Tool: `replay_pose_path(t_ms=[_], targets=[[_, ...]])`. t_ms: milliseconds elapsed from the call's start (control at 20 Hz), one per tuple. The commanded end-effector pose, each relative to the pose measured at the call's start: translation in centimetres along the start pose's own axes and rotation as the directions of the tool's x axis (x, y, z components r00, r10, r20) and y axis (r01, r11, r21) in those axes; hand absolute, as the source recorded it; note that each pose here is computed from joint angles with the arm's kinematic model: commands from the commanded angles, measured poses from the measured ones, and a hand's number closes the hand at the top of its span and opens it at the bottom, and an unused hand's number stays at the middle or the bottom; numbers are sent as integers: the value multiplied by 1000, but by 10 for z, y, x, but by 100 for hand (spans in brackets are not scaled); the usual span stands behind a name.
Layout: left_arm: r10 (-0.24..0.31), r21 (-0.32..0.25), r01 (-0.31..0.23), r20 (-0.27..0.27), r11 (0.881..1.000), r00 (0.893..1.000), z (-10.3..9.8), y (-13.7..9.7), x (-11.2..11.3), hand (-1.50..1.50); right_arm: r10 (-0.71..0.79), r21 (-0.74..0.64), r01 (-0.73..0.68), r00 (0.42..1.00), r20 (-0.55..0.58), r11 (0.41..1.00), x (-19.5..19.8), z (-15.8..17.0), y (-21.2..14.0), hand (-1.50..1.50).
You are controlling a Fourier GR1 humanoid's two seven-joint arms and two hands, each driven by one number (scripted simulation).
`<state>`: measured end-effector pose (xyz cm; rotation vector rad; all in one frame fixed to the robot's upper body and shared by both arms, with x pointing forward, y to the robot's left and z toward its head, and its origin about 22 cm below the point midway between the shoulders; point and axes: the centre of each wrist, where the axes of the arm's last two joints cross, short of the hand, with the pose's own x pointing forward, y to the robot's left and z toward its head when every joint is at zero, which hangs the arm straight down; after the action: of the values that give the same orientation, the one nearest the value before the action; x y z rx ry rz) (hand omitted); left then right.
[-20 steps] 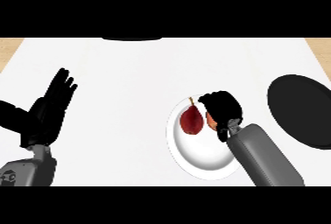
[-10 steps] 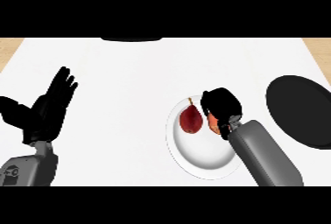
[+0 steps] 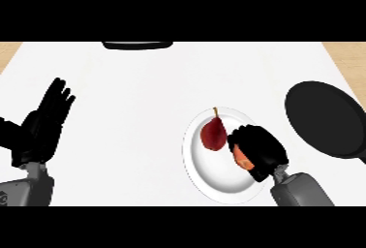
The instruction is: Pick the squash from the plate and place it in the pan
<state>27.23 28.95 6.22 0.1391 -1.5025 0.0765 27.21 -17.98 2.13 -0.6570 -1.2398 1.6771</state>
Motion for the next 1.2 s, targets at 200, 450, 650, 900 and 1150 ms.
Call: replay_pose_path(t_ms=[200,450,650,900,1150], targets=[[6,9,-6,-2,1000,1000,6,1,3,0,52,-274,-32,997,63,961,-7,118,-26,150],[-9,24,9,-8,1000,1000,7,2,-8,0,105,-522,-80,994,19,849,16,174,-71,150],[6,-18,-6,14,1000,1000,1,-12,7,0,95,-547,-83,995,-6,833,13,221,-91,150],[4,-20,-4,-3,1000,1000,3,-7,-6,0,-14,-568,-4,1000,-28,823,14,228,-100,150],[-1,-36,1,12,999,1000,-8,9,-10,0,-129,-640,36,987,-98,767,-42,201,-110,150]])
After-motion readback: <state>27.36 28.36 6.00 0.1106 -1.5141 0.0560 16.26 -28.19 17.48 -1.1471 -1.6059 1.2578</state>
